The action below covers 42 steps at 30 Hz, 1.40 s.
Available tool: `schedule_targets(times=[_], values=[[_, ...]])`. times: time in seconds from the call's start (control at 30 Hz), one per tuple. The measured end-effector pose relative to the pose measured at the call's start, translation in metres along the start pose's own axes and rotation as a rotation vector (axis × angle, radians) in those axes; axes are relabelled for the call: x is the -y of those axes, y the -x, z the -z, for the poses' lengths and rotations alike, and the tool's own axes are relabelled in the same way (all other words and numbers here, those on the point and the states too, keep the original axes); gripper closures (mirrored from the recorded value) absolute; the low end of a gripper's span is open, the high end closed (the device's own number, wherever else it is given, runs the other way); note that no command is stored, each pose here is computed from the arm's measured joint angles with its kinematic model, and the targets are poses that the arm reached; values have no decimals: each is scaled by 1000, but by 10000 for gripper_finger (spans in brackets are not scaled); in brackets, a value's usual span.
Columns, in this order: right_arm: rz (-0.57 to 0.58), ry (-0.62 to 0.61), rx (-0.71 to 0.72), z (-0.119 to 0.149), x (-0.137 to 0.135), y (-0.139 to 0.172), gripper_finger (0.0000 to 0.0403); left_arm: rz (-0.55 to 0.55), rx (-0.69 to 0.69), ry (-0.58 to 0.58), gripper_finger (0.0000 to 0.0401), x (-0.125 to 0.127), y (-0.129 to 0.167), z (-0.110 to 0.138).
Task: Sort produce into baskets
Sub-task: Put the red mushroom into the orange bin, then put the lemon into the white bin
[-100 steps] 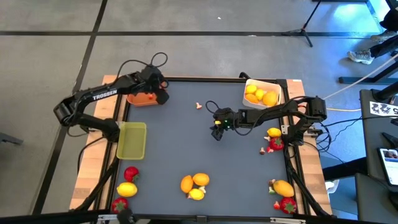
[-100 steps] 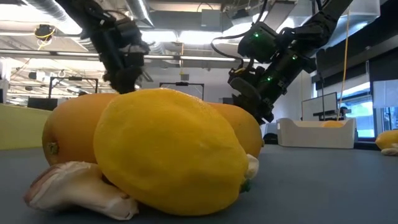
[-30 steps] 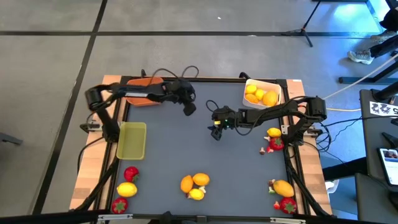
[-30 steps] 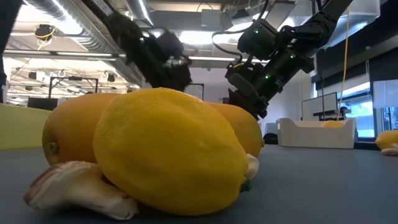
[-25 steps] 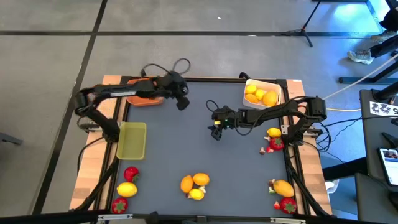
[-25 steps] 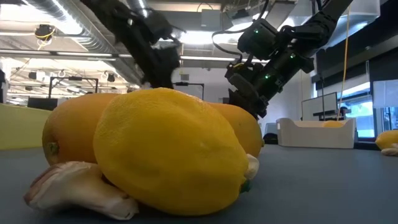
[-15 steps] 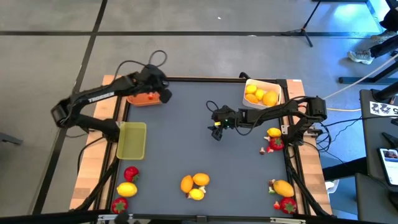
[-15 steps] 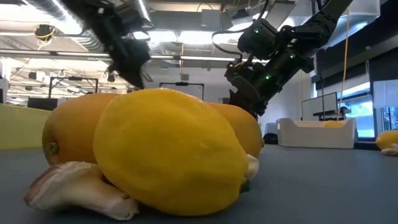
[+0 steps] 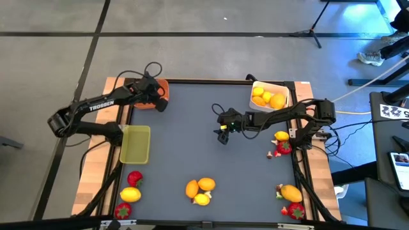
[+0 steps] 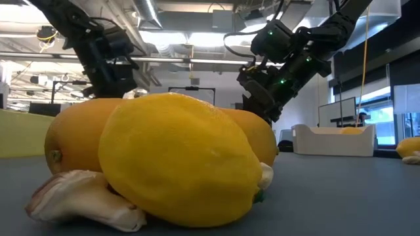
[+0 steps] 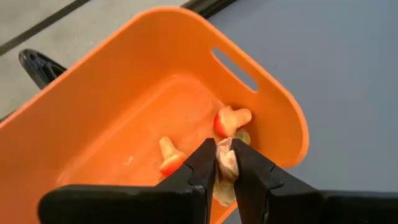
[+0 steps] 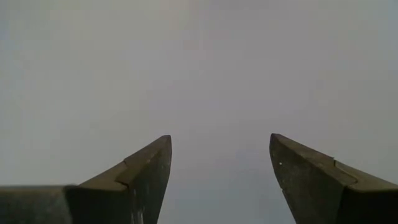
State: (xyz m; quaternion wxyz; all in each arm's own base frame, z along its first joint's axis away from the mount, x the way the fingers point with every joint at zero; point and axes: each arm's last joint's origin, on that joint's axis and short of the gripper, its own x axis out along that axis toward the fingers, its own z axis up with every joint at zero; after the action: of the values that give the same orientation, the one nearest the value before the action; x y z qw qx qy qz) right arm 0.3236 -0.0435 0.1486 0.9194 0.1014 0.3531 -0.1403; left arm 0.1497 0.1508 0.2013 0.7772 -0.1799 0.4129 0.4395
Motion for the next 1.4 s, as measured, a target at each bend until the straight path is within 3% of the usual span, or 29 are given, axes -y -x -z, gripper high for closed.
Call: schedule_targets(times=[0.37,0.77,0.87,1.0,1.13,1.4], values=[[0,-2,0,0,0,0,134,5,31,1,353,0,0,-3],[0,1,0,0,0,0,134,14,27,-8,238,1,3,-5],[-14,4,-3,0,-1,0,134,78,44,-29,230,9,12,-11],[-47,23,14,-5,-2,7,134,243,88,-89,228,29,26,-13],[-134,33,21,-9,-5,14,134,353,124,-168,228,53,38,-9],[-468,137,-40,0,-44,24,134,510,147,-264,228,97,53,4]])
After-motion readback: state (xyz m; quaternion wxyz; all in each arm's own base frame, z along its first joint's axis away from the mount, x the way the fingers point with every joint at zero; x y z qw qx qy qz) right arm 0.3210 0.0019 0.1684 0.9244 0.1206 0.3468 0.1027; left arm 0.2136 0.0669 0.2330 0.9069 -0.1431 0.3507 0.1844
